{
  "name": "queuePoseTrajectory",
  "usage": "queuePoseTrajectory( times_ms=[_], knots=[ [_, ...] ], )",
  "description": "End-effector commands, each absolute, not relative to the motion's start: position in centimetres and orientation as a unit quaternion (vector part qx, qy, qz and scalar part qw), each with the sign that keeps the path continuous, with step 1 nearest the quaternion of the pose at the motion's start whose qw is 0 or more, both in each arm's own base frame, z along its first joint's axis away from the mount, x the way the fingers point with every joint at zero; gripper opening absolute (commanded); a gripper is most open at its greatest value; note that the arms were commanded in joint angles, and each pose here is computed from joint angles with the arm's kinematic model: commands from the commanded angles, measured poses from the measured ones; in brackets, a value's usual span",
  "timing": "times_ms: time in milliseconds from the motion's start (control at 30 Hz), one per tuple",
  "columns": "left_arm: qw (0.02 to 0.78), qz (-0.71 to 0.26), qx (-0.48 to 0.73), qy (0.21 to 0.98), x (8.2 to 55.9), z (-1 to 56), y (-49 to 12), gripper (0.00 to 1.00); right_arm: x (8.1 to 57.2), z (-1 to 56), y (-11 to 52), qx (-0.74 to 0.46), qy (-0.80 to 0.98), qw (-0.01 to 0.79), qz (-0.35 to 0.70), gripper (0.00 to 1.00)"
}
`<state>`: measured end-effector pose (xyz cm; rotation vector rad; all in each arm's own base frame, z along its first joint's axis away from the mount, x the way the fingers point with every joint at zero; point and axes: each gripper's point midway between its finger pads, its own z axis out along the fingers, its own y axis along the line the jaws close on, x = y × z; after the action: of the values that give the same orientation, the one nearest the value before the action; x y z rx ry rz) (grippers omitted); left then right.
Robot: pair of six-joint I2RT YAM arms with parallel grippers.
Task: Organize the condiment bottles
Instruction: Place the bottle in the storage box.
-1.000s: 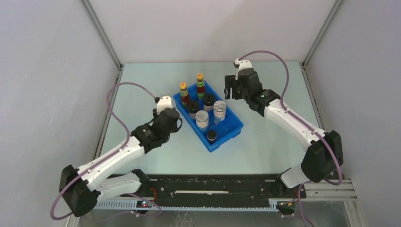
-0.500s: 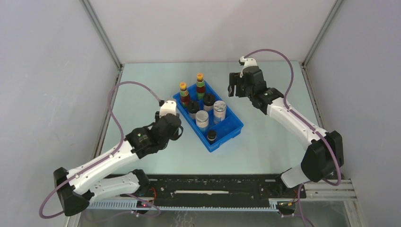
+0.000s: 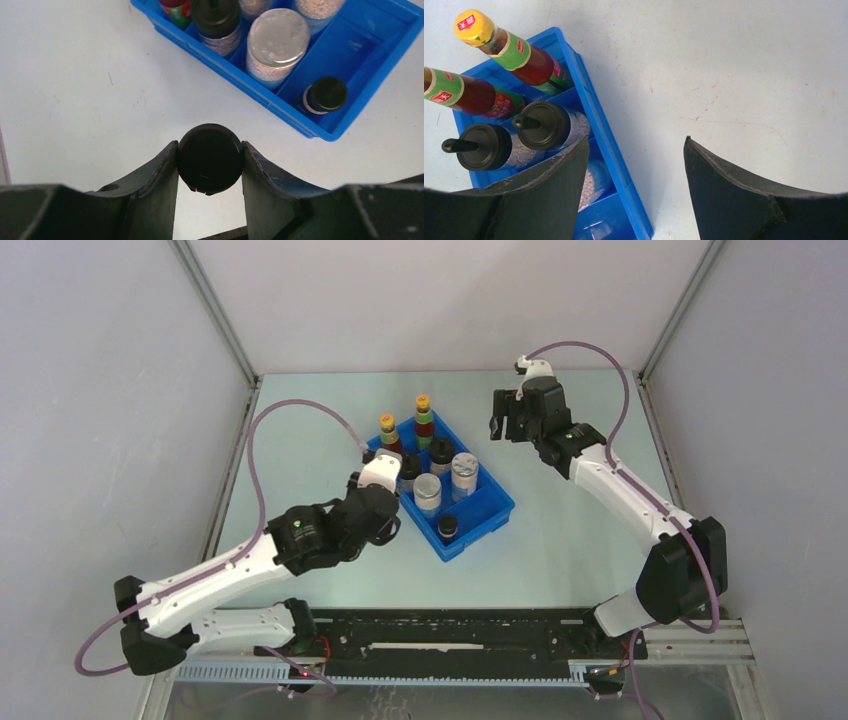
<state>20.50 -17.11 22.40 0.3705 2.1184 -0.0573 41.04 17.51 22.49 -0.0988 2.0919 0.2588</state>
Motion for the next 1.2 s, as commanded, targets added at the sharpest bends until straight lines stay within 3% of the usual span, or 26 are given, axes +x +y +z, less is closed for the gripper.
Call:
queuePoseTrajectory(
  times_ms=[0, 1167],
  knots=[
    [0.492, -0.042, 0.183, 0.850, 20.3, 25.2, -19.2, 0.00, 41.7, 25.0, 16.8, -0.019, 0.844, 0.523, 0.121, 0.78],
    [0.509, -0.138, 0.311, 0.790, 20.6, 28.9, -32.8, 0.00, 43.0, 25.2, 12.6, 0.032, 0.844, 0.525, 0.108, 0.78]
  ],
)
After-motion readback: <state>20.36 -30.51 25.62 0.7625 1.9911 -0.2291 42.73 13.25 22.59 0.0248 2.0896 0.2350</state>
